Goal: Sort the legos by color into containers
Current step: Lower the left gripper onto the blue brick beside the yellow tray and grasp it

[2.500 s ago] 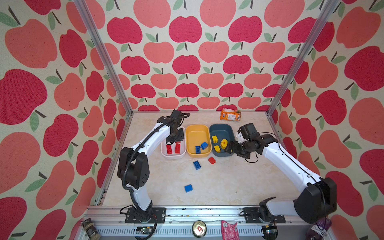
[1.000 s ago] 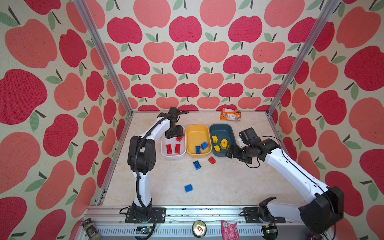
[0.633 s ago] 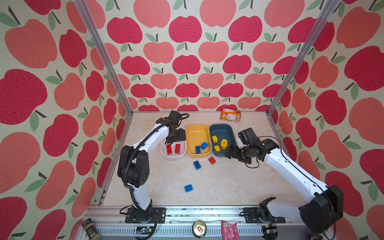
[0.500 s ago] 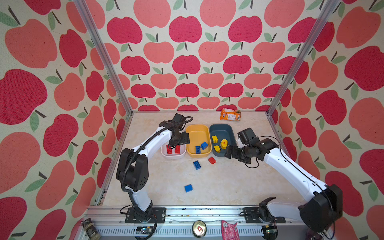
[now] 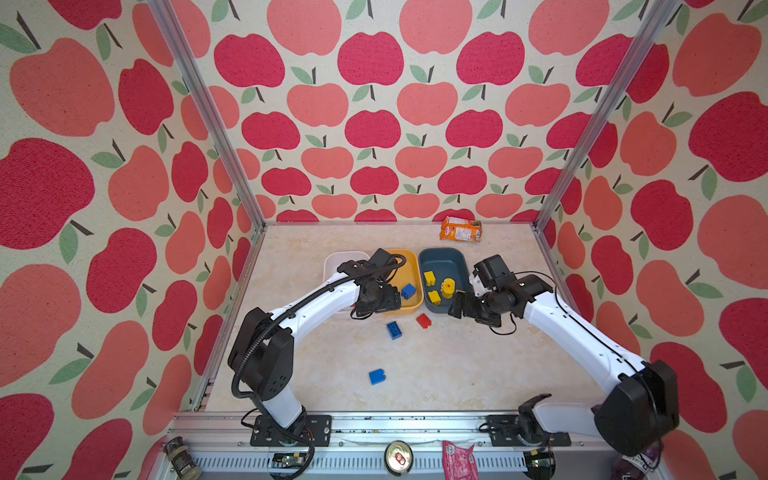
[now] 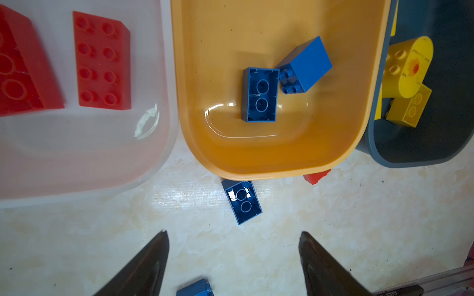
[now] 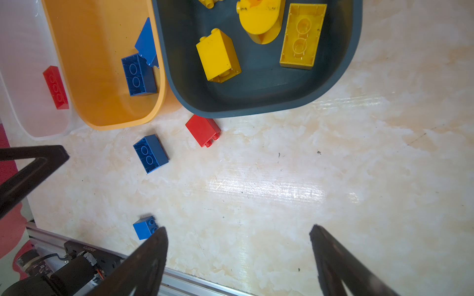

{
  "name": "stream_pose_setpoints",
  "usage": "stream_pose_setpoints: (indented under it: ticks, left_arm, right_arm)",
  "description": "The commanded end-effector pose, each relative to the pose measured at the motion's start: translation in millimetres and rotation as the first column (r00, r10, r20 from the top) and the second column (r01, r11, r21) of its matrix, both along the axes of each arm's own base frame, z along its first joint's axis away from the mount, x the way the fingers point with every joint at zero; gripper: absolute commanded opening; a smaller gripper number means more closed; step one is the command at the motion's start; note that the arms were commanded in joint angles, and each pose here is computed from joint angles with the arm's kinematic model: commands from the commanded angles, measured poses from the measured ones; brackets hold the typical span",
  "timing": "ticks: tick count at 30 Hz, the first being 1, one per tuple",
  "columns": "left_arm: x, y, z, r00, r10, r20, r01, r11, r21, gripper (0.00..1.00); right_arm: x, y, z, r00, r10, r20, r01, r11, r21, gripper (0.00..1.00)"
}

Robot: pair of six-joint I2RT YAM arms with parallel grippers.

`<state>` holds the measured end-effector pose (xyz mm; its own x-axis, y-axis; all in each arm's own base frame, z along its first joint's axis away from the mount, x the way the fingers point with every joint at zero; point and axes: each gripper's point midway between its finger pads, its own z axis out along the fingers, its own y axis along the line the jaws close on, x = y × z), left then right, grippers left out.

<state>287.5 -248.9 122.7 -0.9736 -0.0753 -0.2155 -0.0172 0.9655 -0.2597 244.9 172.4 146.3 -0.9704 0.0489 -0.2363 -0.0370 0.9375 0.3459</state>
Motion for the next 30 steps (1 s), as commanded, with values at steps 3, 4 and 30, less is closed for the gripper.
stream_pose_setpoints:
  ticks: [3,4,30]
  left_arm:
    - [-10.0,-16.3,-18.5,0.999,0.019,-0.032,-0.018,0.999,0.029,0.84]
    - [-11.3,-18.7,-21.2,0.999,0.014,-0.034,-0.013,0.999,0.037,0.84]
    - [-25.6,-27.7,-95.4,0.996,0.043,-0.073,-0.025,0.974,0.223,0.72]
  right_arm:
    - [0.4,-5.7,4.5,1.000,0.020,0.005,-0.020,1.000,0.013,0.90]
    - [-0.2,-6.8,4.7,1.000,0.020,0.005,-0.020,1.000,0.014,0.90]
    - [-17.8,-33.4,13.8,1.000,0.005,0.016,-0.005,1.000,0.014,0.90]
